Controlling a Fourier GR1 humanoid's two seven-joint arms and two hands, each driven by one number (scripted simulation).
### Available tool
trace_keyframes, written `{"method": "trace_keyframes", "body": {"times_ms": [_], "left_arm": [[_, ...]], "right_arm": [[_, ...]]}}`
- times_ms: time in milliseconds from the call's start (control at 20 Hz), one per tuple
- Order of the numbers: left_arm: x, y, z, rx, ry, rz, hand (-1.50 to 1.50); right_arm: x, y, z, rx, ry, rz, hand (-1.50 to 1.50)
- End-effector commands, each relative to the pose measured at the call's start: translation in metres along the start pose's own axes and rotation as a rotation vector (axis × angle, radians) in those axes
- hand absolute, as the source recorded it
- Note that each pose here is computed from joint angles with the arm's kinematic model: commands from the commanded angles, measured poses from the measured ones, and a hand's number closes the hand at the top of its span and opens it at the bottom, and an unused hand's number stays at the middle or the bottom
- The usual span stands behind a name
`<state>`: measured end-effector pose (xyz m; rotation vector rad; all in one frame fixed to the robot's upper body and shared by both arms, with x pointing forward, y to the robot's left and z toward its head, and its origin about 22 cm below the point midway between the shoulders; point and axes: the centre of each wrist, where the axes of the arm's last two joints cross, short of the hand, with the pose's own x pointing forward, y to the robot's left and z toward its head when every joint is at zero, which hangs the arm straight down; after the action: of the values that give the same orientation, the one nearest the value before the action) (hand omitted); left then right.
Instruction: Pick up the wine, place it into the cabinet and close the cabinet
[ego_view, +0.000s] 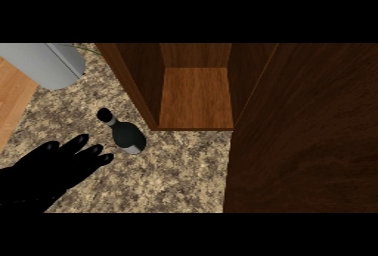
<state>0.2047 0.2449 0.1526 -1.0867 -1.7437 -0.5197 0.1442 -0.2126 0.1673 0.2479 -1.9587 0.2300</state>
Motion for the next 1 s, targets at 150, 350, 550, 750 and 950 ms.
{"method": "trace_keyframes", "body": {"times_ms": [150, 350, 550, 750, 950], "left_arm": [[0.009, -0.025, 0.001, -0.005, 0.004, 0.013, -1.50], [0.017, -0.025, 0.007, 0.007, -0.012, 0.001, -1.50], [0.033, -0.029, -0.008, 0.061, -0.011, 0.034, -1.50], [0.033, -0.034, -0.001, 0.099, 0.000, 0.011, -1.50], [0.033, -0.013, 0.020, 0.163, 0.051, 0.036, -1.50]], "right_arm": [[0.031, 0.005, 0.003, -0.009, 0.001, -0.001, -1.50], [0.028, -0.009, -0.004, 0.006, -0.003, 0.001, -1.50], [0.037, 0.009, 0.003, -0.010, -0.005, -0.006, -1.50], [0.044, 0.004, 0.007, -0.015, -0.015, 0.003, -1.50], [0.034, -0.002, -0.004, -0.023, -0.019, -0.009, -1.50]]}}
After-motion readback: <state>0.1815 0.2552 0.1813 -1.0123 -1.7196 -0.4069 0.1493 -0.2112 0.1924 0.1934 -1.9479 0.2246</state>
